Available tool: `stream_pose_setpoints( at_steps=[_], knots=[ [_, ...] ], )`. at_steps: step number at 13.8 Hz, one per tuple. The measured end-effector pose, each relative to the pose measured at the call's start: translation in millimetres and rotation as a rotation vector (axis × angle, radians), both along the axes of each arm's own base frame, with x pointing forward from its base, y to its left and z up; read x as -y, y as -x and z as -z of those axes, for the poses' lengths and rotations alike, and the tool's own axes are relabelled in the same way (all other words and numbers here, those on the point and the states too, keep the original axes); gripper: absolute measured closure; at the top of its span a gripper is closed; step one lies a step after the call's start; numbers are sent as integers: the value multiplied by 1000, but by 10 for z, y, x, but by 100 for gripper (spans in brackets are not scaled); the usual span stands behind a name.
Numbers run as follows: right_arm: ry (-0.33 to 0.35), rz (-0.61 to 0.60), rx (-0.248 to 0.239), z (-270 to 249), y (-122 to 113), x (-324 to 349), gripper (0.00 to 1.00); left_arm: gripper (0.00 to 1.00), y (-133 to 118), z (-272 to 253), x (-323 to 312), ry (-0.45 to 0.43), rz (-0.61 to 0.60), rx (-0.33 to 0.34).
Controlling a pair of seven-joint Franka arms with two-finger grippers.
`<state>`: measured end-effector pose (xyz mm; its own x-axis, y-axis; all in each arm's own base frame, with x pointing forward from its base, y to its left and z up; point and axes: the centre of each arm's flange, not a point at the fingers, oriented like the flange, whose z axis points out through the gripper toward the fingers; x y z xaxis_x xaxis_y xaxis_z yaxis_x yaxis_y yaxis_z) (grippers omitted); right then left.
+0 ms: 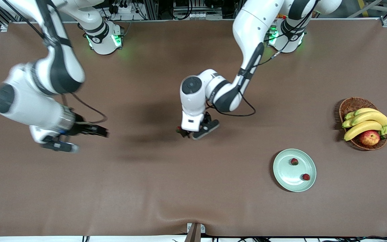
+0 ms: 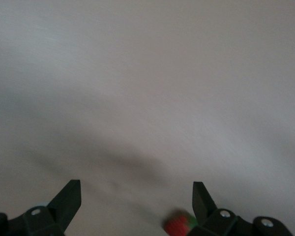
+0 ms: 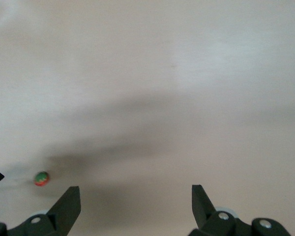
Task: Collect all strawberries into plate
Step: 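Grasp the last strawberry with the left gripper while the right gripper withdraws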
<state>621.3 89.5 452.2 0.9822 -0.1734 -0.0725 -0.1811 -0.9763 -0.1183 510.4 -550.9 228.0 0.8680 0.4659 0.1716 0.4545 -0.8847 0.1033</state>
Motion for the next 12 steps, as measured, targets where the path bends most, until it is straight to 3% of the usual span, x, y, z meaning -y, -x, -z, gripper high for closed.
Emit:
stream_pose_setpoints(
  at_steps=[3,7,12],
  knots=[
    [24,10,-87,-659,192,327,0,0,119,169,148,-5,182,36],
    [23,26,-64,-1301,346,774,0,0,247,331,282,-20,327,82],
    [33,-46,-111,-1606,702,1377,0,0,633,541,533,-108,471,125]
  ],
)
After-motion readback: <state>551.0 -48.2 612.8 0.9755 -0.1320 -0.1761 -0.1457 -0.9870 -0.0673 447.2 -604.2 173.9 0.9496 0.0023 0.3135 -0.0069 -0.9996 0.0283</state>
